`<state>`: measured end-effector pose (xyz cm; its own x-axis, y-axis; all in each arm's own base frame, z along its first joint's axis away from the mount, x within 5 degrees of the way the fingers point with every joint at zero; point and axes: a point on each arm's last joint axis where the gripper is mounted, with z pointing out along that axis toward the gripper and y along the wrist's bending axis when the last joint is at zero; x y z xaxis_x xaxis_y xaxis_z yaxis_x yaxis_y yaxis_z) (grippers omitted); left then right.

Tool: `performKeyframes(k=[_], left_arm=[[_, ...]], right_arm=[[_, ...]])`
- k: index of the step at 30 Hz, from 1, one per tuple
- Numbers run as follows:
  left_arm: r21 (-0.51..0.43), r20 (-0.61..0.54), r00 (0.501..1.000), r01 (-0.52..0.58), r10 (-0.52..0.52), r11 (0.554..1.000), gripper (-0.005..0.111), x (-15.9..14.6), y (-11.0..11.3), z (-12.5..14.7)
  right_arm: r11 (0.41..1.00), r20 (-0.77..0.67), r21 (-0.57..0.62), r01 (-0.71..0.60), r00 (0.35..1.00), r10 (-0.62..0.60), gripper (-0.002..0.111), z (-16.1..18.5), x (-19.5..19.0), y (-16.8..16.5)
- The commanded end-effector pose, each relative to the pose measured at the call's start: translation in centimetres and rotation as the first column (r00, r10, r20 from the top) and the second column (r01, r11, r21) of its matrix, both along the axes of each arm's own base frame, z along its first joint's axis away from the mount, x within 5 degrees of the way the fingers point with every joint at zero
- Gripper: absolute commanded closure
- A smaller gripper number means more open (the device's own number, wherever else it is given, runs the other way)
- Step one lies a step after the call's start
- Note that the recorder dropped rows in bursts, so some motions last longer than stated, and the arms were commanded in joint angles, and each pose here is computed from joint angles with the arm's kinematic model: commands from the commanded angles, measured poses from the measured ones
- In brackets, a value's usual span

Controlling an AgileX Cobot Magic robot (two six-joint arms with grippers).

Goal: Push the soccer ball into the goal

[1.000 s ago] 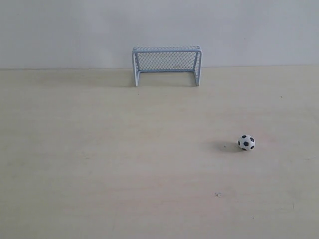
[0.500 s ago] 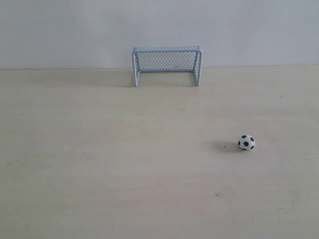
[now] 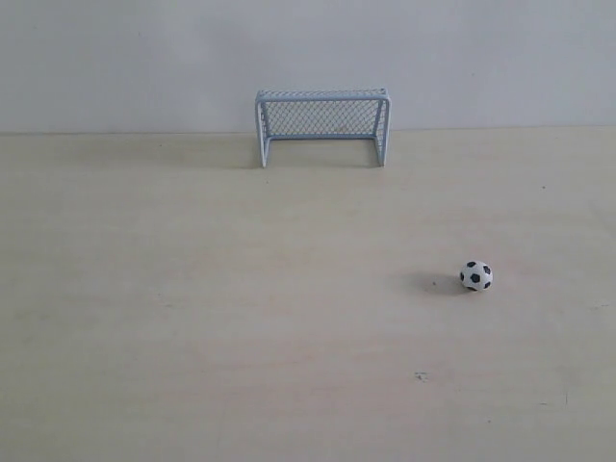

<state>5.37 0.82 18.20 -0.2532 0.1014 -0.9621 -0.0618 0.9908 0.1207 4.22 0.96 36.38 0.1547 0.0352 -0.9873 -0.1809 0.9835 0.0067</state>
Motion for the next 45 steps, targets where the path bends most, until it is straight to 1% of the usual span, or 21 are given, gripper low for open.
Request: performKeyframes(k=[1, 2, 3, 6, 7, 8, 9, 11, 12, 13, 14, 19, 20, 24, 26, 29, 32, 35, 39, 42, 45], left_arm=[[-0.007, 0.010, 1.000, -0.004, 0.004, 1.000, 0.100, 0.0, 0.0, 0.2], [-0.007, 0.010, 1.000, -0.004, 0.004, 1.000, 0.100, 0.0, 0.0, 0.2], [-0.007, 0.010, 1.000, -0.004, 0.004, 1.000, 0.100, 0.0, 0.0, 0.2], [-0.007, 0.010, 1.000, -0.004, 0.004, 1.000, 0.100, 0.0, 0.0, 0.2], [-0.007, 0.010, 1.000, -0.004, 0.004, 1.000, 0.100, 0.0, 0.0, 0.2], [-0.007, 0.010, 1.000, -0.004, 0.004, 1.000, 0.100, 0.0, 0.0, 0.2], [-0.007, 0.010, 1.000, -0.004, 0.004, 1.000, 0.100, 0.0, 0.0, 0.2], [-0.007, 0.010, 1.000, -0.004, 0.004, 1.000, 0.100, 0.0, 0.0, 0.2], [-0.007, 0.010, 1.000, -0.004, 0.004, 1.000, 0.100, 0.0, 0.0, 0.2], [-0.007, 0.010, 1.000, -0.004, 0.004, 1.000, 0.100, 0.0, 0.0, 0.2], [-0.007, 0.010, 1.000, -0.004, 0.004, 1.000, 0.100, 0.0, 0.0, 0.2], [-0.007, 0.010, 1.000, -0.004, 0.004, 1.000, 0.100, 0.0, 0.0, 0.2], [-0.007, 0.010, 1.000, -0.004, 0.004, 1.000, 0.100, 0.0, 0.0, 0.2], [-0.007, 0.010, 1.000, -0.004, 0.004, 1.000, 0.100, 0.0, 0.0, 0.2], [-0.007, 0.010, 1.000, -0.004, 0.004, 1.000, 0.100, 0.0, 0.0, 0.2], [-0.007, 0.010, 1.000, -0.004, 0.004, 1.000, 0.100, 0.0, 0.0, 0.2], [-0.007, 0.010, 1.000, -0.004, 0.004, 1.000, 0.100, 0.0, 0.0, 0.2], [-0.007, 0.010, 1.000, -0.004, 0.004, 1.000, 0.100, 0.0, 0.0, 0.2], [-0.007, 0.010, 1.000, -0.004, 0.004, 1.000, 0.100, 0.0, 0.0, 0.2], [-0.007, 0.010, 1.000, -0.004, 0.004, 1.000, 0.100, 0.0, 0.0, 0.2], [-0.007, 0.010, 1.000, -0.004, 0.004, 1.000, 0.100, 0.0, 0.0, 0.2]], right_arm=[[0.967, -0.208, -0.253, -0.041, 0.978, -0.013, 0.108, 2.4, 4.3, 0.8], [0.926, -0.276, -0.367, -0.088, 0.961, -0.018, 0.108, 3.1, 5.9, 1.1], [0.896, -0.313, -0.427, -0.122, 0.950, -0.019, 0.108, 3.4, 6.8, 1.3], [0.801, -0.418, -0.550, -0.236, 0.908, -0.020, 0.108, 4.3, 9.2, 1.8], [0.697, -0.499, -0.628, -0.347, 0.866, -0.018, 0.108, 4.3, 11.1, 2.1], [0.590, -0.568, -0.669, -0.452, 0.823, -0.013, 0.108, 3.9, 12.4, 2.4], [0.436, -0.647, -0.690, -0.579, 0.763, -0.011, 0.108, 3.0, 13.9, 2.6], [0.253, -0.695, -0.699, -0.669, 0.718, -0.022, 0.108, 2.1, 15.7, 2.7], [0.173, -0.714, -0.693, -0.699, 0.700, -0.031, 0.108, 1.3, 16.7, 2.6], [0.113, -0.725, -0.687, -0.718, 0.688, -0.037, 0.108, 0.6, 17.4, 2.6], [0.039, -0.744, -0.668, -0.743, 0.667, -0.047, 0.108, -0.3, 18.4, 2.6], [-0.194, -0.813, -0.535, -0.823, 0.563, -0.149, 0.108, -5.0, 22.7, 2.1], [-0.217, -0.818, -0.516, -0.829, 0.552, -0.163, 0.108, -5.9, 23.5, 2.0], [-0.251, -0.850, -0.469, -0.847, 0.510, -0.133, 0.108, -8.8, 25.7, 2.6], [-0.258, -0.868, -0.442, -0.859, 0.482, -0.117, 0.108, -10.1, 26.4, 2.9], [-0.299, -0.888, -0.397, -0.868, 0.445, -0.113, 0.108, -11.8, 27.1, 3.5], [-0.351, -0.892, -0.387, -0.853, 0.442, -0.091, 0.108, -13.5, 27.4, 4.9], [-0.390, -0.896, -0.380, -0.839, 0.438, -0.070, 0.108, -15.4, 27.4, 6.5], [-0.394, -0.921, -0.322, -0.861, 0.381, -0.082, 0.108, -17.4, 27.7, 7.1], [-0.394, -0.932, -0.289, -0.872, 0.350, -0.091, 0.108, -18.3, 27.8, 7.2], [-0.393, -0.936, -0.280, -0.876, 0.340, -0.091, 0.108, -18.8, 27.7, 7.2]])
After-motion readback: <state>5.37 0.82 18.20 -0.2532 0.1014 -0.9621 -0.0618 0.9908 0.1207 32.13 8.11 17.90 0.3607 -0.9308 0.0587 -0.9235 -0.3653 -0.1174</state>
